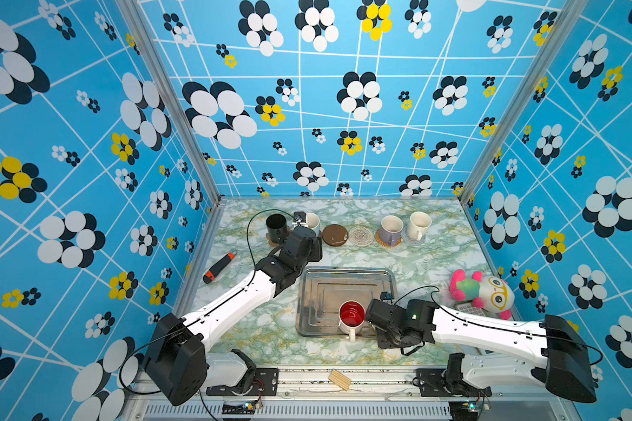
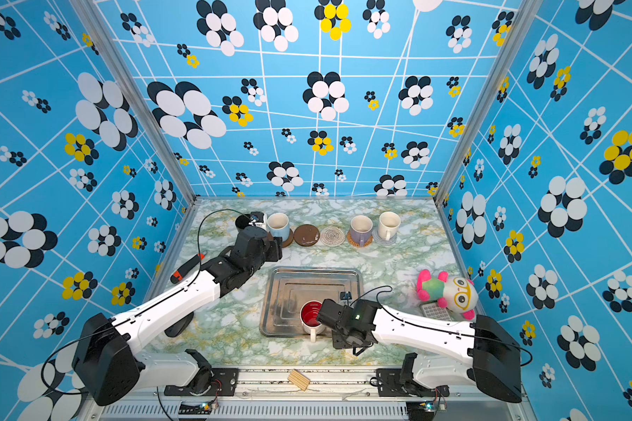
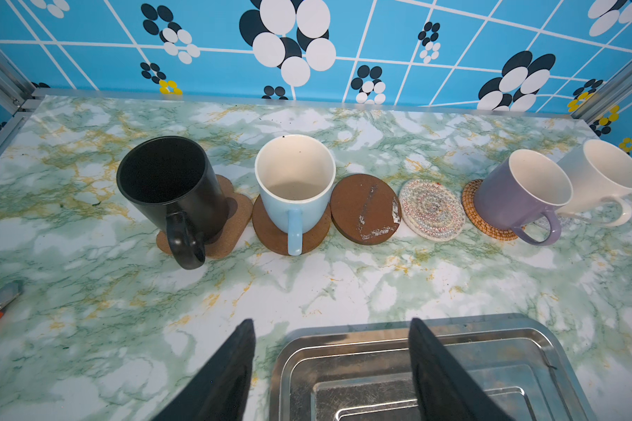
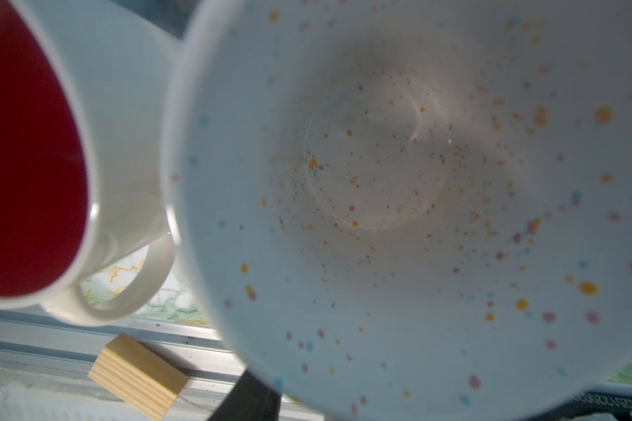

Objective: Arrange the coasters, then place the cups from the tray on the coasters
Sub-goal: 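Close the right gripper on the speckled white mug's rim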

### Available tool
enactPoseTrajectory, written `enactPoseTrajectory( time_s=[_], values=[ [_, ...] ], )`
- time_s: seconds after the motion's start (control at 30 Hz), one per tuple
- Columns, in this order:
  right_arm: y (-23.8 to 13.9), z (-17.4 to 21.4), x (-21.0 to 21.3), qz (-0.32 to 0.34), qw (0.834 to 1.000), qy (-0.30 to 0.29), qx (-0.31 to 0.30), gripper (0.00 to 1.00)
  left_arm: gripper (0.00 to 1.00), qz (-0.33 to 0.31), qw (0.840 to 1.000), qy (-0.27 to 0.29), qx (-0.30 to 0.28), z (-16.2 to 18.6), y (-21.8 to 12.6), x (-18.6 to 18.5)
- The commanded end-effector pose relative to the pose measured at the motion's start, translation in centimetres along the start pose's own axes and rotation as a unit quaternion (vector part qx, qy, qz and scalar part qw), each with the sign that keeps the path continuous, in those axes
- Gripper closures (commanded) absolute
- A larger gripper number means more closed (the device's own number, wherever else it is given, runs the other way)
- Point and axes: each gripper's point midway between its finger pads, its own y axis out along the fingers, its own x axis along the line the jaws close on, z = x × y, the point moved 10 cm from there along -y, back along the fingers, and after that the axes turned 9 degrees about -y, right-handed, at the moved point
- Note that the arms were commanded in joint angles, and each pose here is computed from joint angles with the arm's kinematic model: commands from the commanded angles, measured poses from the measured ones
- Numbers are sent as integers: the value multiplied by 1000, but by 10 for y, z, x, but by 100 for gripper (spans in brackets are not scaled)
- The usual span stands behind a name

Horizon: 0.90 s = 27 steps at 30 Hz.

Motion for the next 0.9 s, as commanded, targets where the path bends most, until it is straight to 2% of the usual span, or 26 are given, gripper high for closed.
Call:
enactPoseTrajectory(
  time_s=[0.0, 0.87],
  values=[
    [5, 2, -4, 21, 1000, 0, -7, 55, 32, -15, 1000, 10, 2, 1, 3, 2],
    [14, 0, -6, 41, 999, 11, -31, 73, 33, -16, 1000, 15, 21, 3, 16, -4]
  ],
)
